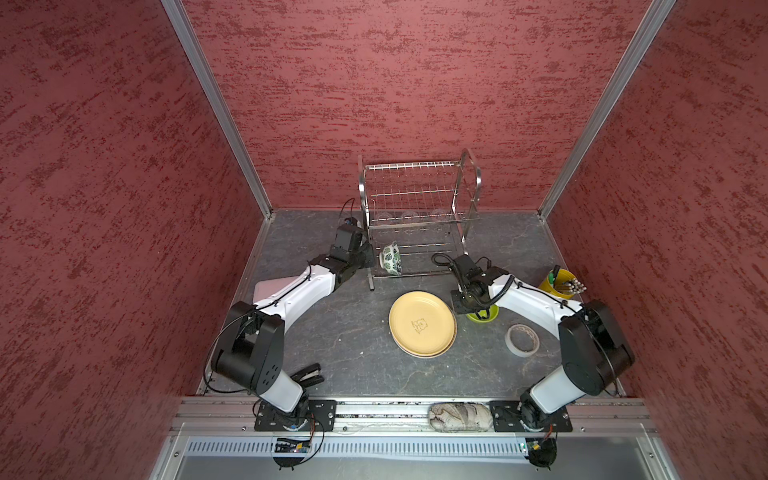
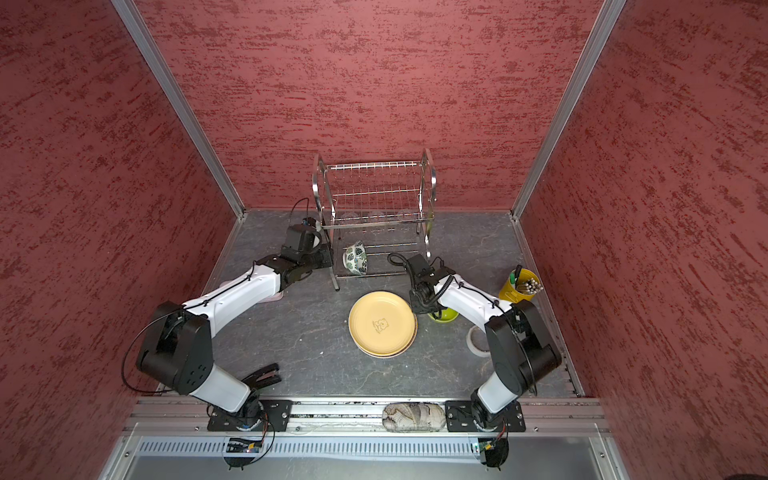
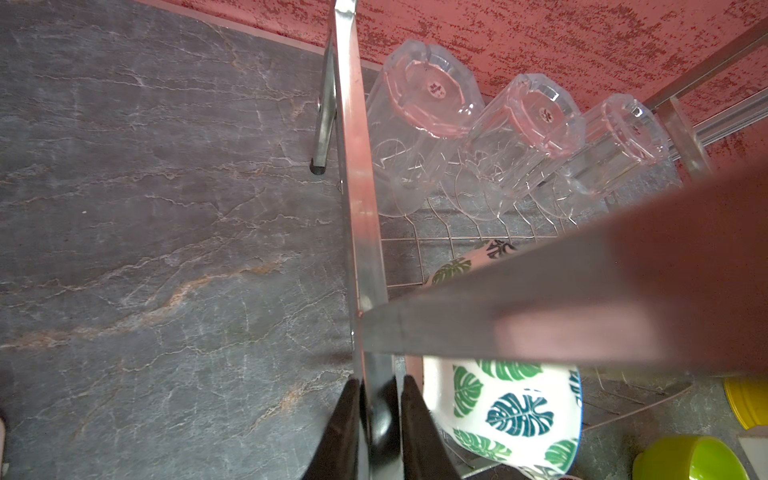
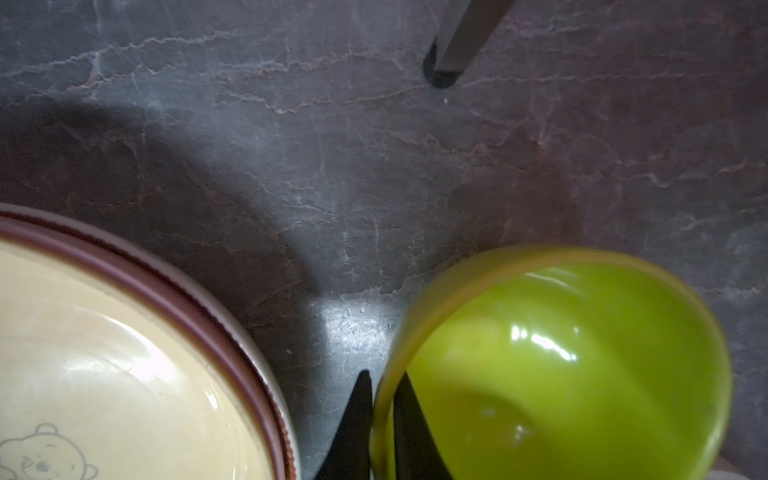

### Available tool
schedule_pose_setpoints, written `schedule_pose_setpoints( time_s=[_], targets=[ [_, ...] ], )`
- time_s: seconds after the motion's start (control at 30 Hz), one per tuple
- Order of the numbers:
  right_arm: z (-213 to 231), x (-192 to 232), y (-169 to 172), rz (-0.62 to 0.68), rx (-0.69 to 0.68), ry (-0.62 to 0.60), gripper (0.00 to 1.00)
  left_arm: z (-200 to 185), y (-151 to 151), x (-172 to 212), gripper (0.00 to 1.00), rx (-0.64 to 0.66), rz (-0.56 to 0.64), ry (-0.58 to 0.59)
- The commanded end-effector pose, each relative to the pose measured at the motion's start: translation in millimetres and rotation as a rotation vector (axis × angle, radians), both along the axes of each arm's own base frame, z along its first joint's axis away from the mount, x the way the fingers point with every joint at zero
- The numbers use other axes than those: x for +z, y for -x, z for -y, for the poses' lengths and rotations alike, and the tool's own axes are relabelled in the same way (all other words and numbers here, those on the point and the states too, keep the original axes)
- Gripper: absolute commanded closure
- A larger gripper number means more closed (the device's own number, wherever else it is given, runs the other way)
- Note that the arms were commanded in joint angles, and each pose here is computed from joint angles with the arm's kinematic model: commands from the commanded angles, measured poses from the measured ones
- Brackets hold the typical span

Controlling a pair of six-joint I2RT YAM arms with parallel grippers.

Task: Unload the mixed dishes from the dish rack
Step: 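Lower the lime-green bowl onto the table beside the plate stack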

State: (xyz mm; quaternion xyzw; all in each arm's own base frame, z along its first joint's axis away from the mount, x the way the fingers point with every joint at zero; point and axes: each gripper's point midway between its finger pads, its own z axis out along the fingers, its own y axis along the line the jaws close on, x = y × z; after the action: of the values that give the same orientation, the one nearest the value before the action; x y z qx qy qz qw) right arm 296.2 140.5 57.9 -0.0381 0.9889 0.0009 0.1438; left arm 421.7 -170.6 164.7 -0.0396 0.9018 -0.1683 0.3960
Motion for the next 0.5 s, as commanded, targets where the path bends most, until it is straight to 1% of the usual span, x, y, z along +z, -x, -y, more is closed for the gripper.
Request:
schedule_pose_setpoints(
  time_s=[0.0, 0.1, 0.2, 0.37, 0.47],
  targets=[
    [-0.1, -3.4, 0.0, 0.006, -0.003, 0.003, 0.83, 2.9, 1.9, 16.7, 0.8, -0.018, 0.043, 0.026],
    [0.7, -3.1, 0.7, 0.005, -0.004, 0.003, 0.8, 2.3, 2.5, 16.5, 0.8, -0.016, 0.042, 0.026],
    [-0.5, -1.1, 0.7, 0.011, -0.002, -0.004, 0.79, 2.1, 3.4, 17.2, 0.8, -0.014, 0.042, 0.027],
    [-3.9, 9.3, 1.7, 0.026, -0.001, -0.037, 0.69, 1.0, 4.5, 19.2, 0.8, -0.01, 0.047, 0.027],
    [-6.0, 19.1, 0.8, 0.048, -0.006, -0.061, 0.66, 0.5, 4.9, 19.8, 0.8, -0.01, 0.049, 0.025]
  ],
)
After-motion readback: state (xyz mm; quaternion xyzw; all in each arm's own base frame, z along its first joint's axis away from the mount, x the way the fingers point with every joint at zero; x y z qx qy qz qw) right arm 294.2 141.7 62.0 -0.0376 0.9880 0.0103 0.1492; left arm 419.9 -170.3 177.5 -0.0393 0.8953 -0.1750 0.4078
